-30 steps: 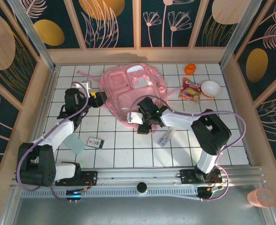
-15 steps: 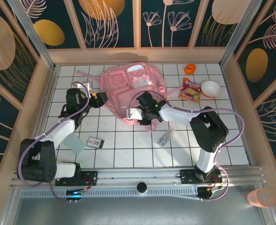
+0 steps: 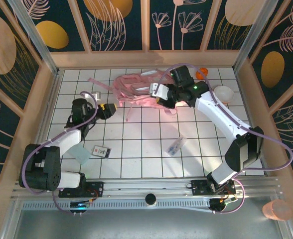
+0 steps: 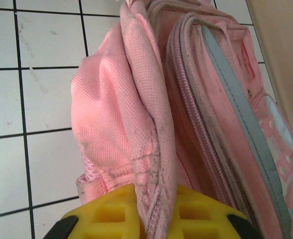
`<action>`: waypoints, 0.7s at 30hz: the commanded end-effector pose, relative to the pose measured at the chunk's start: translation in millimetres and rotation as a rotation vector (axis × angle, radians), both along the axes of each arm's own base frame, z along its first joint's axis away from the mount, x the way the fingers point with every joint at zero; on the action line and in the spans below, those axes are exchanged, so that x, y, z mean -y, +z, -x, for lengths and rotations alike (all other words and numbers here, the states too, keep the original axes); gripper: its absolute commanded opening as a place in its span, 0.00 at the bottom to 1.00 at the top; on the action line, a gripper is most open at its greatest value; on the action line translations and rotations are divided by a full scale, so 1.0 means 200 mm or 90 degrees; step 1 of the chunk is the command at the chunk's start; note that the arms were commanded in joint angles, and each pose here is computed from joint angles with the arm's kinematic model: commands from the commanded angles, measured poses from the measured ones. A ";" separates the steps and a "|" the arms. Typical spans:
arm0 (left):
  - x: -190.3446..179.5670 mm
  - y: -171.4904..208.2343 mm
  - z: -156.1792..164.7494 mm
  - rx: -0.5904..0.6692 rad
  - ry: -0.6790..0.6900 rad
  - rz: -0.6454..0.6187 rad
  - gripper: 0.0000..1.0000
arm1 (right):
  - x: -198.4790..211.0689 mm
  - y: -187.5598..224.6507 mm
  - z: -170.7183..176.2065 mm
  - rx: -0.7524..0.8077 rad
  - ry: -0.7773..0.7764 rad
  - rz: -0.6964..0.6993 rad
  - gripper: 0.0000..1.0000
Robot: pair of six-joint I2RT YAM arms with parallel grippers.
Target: Pack the student bag
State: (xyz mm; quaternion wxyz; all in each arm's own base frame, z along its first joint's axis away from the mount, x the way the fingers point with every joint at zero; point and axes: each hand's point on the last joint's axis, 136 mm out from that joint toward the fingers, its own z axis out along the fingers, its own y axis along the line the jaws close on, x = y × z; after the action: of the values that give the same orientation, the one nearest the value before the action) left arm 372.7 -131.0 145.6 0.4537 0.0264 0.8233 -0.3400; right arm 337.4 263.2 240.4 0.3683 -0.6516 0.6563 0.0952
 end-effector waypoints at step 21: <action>0.28 -0.11 -0.13 0.176 -0.098 -0.004 0.50 | -0.03 0.38 0.02 0.068 0.036 -0.101 0.00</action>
State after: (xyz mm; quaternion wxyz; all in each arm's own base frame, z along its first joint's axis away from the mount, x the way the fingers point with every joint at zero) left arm 388.0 -179.6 98.6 0.4845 0.1087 0.7909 -0.3576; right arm 334.0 257.1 252.9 0.3649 -0.6510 0.6560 0.1123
